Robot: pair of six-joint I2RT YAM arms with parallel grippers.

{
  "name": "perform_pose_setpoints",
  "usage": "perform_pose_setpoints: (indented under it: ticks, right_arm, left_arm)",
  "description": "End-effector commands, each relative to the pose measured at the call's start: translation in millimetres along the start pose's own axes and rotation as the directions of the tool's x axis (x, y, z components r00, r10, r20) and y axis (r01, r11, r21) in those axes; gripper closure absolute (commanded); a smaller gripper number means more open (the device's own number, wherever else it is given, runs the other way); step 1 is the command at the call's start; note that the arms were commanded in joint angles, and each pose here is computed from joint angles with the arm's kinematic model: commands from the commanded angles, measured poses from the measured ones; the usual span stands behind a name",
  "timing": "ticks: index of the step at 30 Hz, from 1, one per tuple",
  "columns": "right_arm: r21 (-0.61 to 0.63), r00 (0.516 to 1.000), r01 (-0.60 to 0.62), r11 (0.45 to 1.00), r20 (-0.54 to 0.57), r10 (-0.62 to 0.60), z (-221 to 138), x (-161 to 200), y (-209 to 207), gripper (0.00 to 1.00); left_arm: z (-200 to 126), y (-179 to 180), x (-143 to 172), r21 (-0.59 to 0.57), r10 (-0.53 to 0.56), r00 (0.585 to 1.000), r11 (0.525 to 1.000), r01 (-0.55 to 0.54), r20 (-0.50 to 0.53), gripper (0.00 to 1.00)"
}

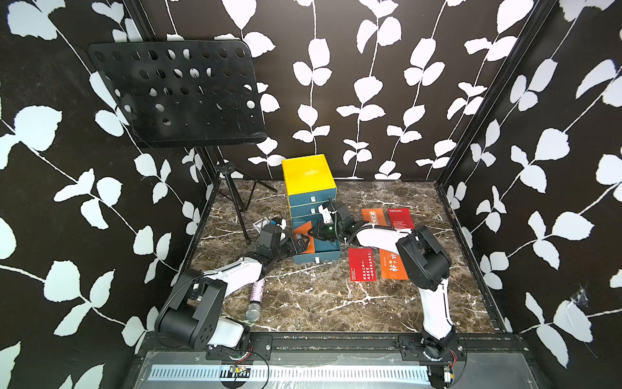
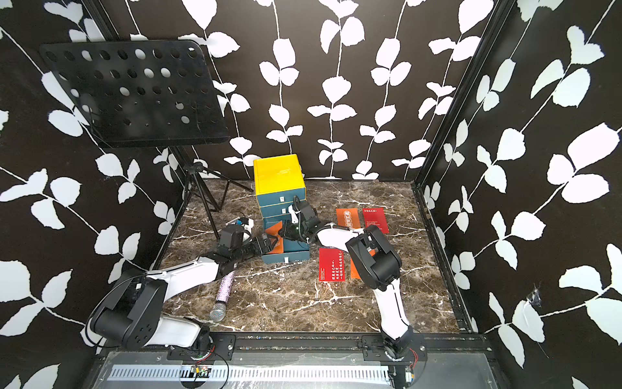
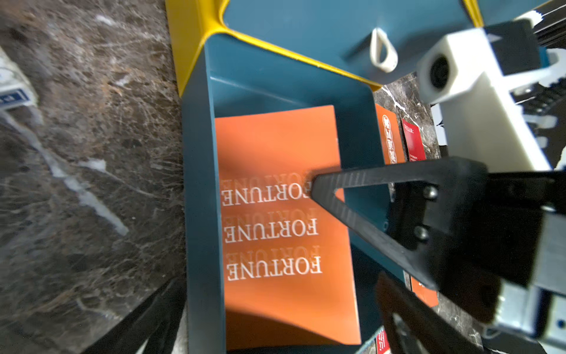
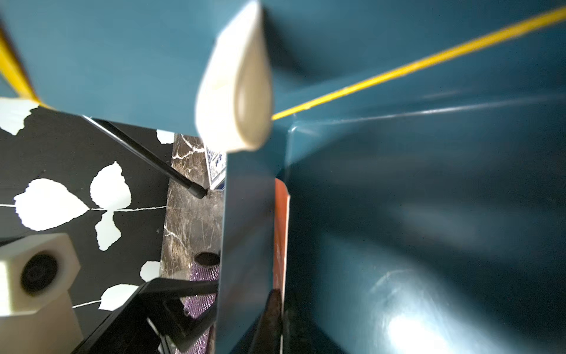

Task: Take the postcards out of the drawer
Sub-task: Pick up the postcard from the drawer, then place the postcard at the center of the board.

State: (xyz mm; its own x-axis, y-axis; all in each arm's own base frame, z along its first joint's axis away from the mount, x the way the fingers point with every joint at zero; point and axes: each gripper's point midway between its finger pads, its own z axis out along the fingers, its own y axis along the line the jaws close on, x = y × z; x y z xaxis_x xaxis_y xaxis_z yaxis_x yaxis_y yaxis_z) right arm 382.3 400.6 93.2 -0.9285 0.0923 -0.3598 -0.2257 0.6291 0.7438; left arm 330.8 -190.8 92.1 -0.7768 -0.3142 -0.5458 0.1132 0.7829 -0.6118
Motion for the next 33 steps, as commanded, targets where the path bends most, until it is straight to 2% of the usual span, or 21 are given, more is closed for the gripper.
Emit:
perform_pose_setpoints:
  ticks: [1,9,15,20,27,33]
  right_arm:
    - [-0.045,0.998,0.022,0.999,0.057,-0.019,-32,-19,20,1.0]
    - [-0.056,0.998,0.003,0.998,0.063,0.0,-73,-15,16,1.0]
    - [-0.018,0.998,0.018,1.0,0.065,-0.017,-108,-10,10,1.0]
    - [0.009,0.995,-0.016,1.0,0.103,0.015,-142,-13,-12,1.0]
    - [0.042,0.984,-0.013,0.999,0.179,0.005,-196,-32,-32,1.0]
    - [0.114,0.989,0.031,0.993,0.14,-0.047,-223,-48,-63,1.0]
  left_arm:
    - [-9,-4,-12,-0.015,0.026,0.999,1.0,-0.026,0.039,0.01]
    - [-17,-1,-24,-0.052,0.048,0.997,0.998,-0.044,0.067,0.01]
    - [-21,0,-33,-0.07,0.059,0.995,0.996,-0.054,0.082,0.01]
    - [-23,1,-38,-0.084,0.066,0.994,0.995,-0.059,0.09,0.01]
    - [-22,1,-42,-0.098,0.074,0.993,0.993,-0.065,0.089,0.01]
    - [-24,3,-48,-0.114,0.084,0.992,0.991,-0.072,0.099,0.01]
